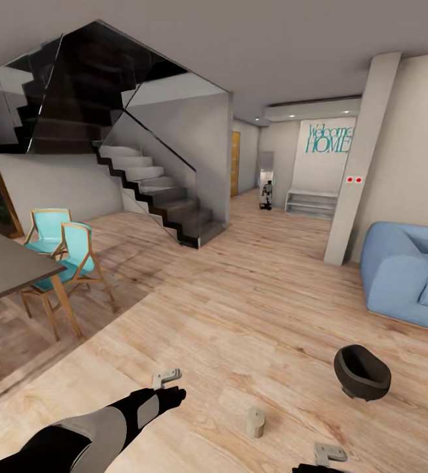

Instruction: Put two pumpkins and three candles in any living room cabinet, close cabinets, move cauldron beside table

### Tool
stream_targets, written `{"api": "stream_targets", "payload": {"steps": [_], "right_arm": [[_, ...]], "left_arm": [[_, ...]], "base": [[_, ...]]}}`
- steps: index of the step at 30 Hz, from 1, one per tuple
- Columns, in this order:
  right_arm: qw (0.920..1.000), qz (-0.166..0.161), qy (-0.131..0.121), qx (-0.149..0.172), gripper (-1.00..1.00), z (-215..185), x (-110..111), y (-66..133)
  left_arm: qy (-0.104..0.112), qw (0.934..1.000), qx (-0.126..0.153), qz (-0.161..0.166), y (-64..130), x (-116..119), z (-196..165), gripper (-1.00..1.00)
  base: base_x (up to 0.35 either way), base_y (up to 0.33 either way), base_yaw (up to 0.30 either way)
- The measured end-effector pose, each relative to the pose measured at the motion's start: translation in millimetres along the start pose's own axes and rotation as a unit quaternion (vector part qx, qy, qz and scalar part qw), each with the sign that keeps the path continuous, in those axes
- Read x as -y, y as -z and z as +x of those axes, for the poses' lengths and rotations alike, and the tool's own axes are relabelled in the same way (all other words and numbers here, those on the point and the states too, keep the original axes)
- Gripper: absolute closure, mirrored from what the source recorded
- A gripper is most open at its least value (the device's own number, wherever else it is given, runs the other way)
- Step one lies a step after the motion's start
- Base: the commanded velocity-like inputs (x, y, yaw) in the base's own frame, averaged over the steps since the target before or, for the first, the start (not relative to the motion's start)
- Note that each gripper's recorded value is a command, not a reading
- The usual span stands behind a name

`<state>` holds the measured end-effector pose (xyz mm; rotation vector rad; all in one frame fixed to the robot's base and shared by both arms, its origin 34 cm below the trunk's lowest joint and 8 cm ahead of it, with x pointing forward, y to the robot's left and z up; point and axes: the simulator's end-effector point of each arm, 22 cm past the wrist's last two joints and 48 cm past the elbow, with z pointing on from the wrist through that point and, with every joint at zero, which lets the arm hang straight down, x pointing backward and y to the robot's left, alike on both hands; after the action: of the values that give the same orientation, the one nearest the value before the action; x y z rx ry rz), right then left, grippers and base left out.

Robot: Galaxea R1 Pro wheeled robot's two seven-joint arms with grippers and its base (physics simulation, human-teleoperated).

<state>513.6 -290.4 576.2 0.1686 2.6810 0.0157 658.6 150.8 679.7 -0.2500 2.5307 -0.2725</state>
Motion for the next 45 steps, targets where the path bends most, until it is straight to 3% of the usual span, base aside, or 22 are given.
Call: {"api": "stream_targets", "payload": {"steps": [4,9,13,14,17,21,26,31,35,37,41,45], "right_arm": [[1.0000,-0.004,-0.003,0.002,-1.00,-4,-1,-0.2],[0.9998,-0.013,0.002,0.012,-1.00,-18,-12,-1.5],[0.9998,-0.017,0.002,-0.008,-1.00,-15,-18,-2.6],[0.9992,-0.019,0.002,-0.035,-1.00,-7,-23,-2.1],[0.9989,-0.023,0.002,-0.041,-1.00,-13,-32,-2.2],[0.9994,-0.028,0.004,-0.020,-1.00,-56,-42,-0.6],[0.9994,-0.003,0.006,-0.033,-1.00,-78,-37,1.6],[0.9993,0.006,0.005,-0.037,-1.00,-79,-35,-0.1],[0.9994,0.009,0.003,-0.032,-1.00,-87,-34,-0.9],[0.9997,0.022,-0.002,-0.011,-1.00,-119,-31,2.6],[0.9995,0.029,-0.013,-0.007,-1.00,-128,-29,2.5],[0.9988,0.025,-0.042,-0.007,-1.00,-132,-31,1.7]], "left_arm": [[0.001,0.9999,0.017,0.002,-0.3,2,-8,-1.00],[0.002,0.9999,0.014,0.007,-2.7,4,-5,-1.00],[0.004,0.9999,0.010,0.010,-4.6,5,-2,-1.00],[0.004,0.9998,0.010,0.015,-4.9,11,-3,-1.00],[0.003,0.9997,0.008,0.022,-5.6,19,-7,-1.00],[0.001,0.9992,-0.017,0.037,-4.2,33,-11,-1.00],[-0.011,0.9975,-0.028,0.064,8.6,65,-49,-1.00],[-0.018,0.9974,-0.058,0.039,10.7,59,-45,-1.00],[-0.017,0.9970,-0.066,0.035,10.0,60,-43,-1.00],[-0.003,0.9963,-0.071,0.048,10.5,73,-41,-1.00],[0.004,0.9956,-0.069,0.063,11.8,91,-45,-1.00],[-0.013,0.9936,-0.067,0.090,28.2,117,-74,-1.00]], "base": [[0.005,0.000,0.029],[0.000,0.000,0.083],[0.000,0.000,0.096],[0.000,0.000,0.105],[0.000,0.000,0.108],[0.000,0.000,0.110],[0.000,0.000,0.119],[0.000,0.000,0.129],[0.000,0.000,0.135],[0.000,0.000,0.141],[0.000,0.000,0.141],[0.000,0.000,0.142]]}}
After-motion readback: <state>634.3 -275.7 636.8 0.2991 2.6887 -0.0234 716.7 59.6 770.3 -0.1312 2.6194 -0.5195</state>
